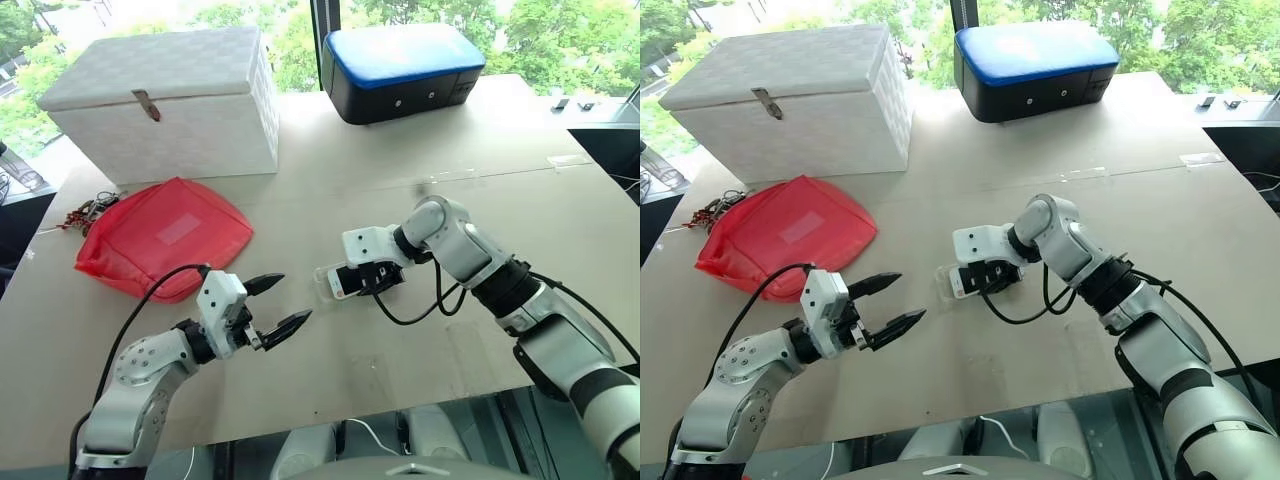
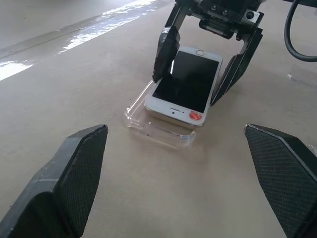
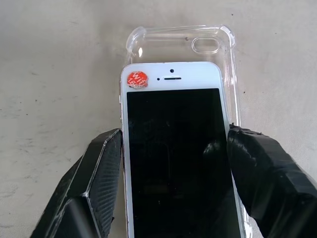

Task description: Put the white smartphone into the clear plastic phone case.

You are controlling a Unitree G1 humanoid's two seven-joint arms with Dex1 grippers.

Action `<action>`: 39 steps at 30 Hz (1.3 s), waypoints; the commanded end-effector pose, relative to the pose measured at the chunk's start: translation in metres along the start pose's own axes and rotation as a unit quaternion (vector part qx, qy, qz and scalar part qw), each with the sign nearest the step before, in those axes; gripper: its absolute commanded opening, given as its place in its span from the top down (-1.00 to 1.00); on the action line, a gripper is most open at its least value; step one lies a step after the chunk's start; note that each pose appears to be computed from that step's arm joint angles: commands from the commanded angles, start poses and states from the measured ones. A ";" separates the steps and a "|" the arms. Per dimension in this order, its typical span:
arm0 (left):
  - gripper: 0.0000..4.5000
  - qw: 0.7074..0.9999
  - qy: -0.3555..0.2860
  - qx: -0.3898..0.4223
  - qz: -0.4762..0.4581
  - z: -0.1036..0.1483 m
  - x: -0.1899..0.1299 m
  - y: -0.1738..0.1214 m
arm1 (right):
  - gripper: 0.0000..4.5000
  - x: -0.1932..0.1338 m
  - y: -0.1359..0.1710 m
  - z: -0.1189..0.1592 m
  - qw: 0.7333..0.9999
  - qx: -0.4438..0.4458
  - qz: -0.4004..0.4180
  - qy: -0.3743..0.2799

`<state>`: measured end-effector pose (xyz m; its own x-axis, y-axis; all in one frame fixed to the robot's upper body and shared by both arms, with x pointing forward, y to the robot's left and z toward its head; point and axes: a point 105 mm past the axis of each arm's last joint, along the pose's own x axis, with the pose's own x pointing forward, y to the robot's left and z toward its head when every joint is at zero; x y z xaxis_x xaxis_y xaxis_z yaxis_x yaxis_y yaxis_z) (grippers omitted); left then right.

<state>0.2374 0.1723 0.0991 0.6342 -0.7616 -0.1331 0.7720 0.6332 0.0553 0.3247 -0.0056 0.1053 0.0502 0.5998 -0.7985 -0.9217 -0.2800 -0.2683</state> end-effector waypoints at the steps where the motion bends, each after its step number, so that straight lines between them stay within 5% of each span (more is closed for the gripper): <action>1: -1.00 1.000 -0.012 0.010 0.003 0.006 0.000 -0.002 | -0.24 0.022 0.017 -0.030 0.997 0.043 0.035 0.048; 14: -1.00 1.000 -0.014 0.006 0.007 0.005 0.003 -0.002 | -0.24 0.025 0.000 -0.041 0.990 0.129 0.010 0.054; 30: -1.00 1.000 -0.006 0.000 0.017 0.000 -0.004 -0.004 | -0.24 0.025 -0.007 -0.035 0.992 0.117 0.007 0.045; 31: -1.00 1.000 -0.004 -0.001 0.018 -0.002 -0.005 -0.004 | -0.59 0.023 -0.008 -0.032 0.993 0.113 -0.003 0.032; 34: -1.00 1.000 0.000 -0.003 0.021 -0.005 -0.007 -0.004 | -0.98 0.014 -0.013 -0.023 0.993 0.113 -0.032 0.002; 39: -1.00 1.000 0.008 -0.008 0.024 -0.010 -0.012 -0.002 | -0.98 -0.030 -0.011 0.000 0.990 0.106 -0.069 -0.065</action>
<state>0.2278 0.1781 0.0854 0.6674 -0.7281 -0.1565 0.7390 0.6735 0.0180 0.3350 -0.0170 0.1098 0.1136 0.6802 -0.7241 -0.9773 -0.0546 -0.2046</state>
